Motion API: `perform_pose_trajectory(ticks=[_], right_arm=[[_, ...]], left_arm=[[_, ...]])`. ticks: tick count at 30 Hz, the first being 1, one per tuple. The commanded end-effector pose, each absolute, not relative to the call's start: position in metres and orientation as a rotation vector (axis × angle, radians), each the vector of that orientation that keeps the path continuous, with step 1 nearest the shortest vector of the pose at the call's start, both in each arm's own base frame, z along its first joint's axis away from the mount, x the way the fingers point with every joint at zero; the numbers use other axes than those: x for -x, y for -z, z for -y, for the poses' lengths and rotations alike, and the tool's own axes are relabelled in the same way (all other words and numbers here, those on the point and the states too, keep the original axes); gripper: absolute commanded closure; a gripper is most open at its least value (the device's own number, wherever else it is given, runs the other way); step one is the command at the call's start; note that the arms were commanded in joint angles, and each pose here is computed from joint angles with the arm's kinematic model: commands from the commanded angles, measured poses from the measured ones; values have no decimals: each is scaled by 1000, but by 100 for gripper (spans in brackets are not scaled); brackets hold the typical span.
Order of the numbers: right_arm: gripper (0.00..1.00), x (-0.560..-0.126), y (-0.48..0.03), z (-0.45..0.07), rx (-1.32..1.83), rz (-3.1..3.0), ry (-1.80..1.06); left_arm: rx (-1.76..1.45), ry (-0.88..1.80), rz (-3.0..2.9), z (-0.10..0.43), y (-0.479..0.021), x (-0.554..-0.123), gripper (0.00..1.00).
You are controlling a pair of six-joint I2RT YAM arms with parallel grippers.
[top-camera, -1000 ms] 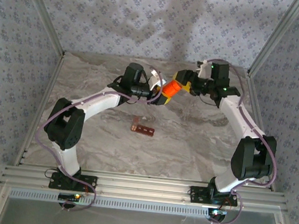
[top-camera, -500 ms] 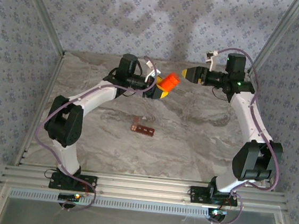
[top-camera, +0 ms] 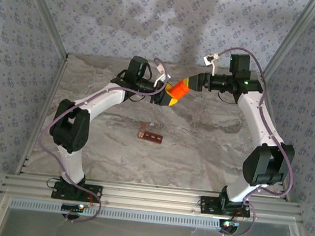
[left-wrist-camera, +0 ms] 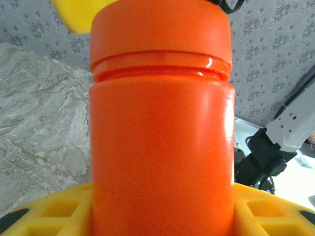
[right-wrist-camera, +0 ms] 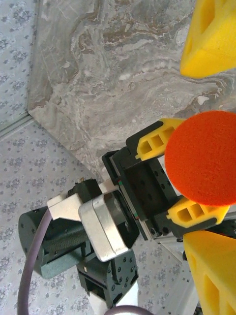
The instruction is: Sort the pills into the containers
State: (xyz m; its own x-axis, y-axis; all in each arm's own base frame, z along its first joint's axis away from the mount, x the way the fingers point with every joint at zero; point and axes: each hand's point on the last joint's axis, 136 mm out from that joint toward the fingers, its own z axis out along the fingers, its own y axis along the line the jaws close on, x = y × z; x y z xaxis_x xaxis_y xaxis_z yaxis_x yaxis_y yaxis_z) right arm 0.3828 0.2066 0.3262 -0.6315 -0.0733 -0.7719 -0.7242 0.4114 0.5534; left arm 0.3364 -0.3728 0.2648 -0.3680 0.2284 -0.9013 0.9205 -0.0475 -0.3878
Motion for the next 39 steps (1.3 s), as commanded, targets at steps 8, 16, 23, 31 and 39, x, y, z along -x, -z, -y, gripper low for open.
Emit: perform_pose_trajectory(ticks=[8, 16, 23, 31, 39], right_arm=[[28, -374, -319, -217, 733, -2001, -1292], [52, -370, -310, -221, 734, -2011, -1317], [64, -371, -293, -224, 644, -2065, -1353], [67, -388, -249, -227, 310, -2281, -1307], [72, -396, -228, -234, 69, -2332, -1327]], left_arm=[[-1288, 1485, -1541, 377, -283, -329, 100], [-1291, 1490, -1541, 379, -283, -329, 100], [-1277, 1461, -1545, 380, -284, -333, 100], [-1255, 1169, -1567, 389, -269, -340, 100], [-1218, 964, -1519, 400, -263, -339, 100]])
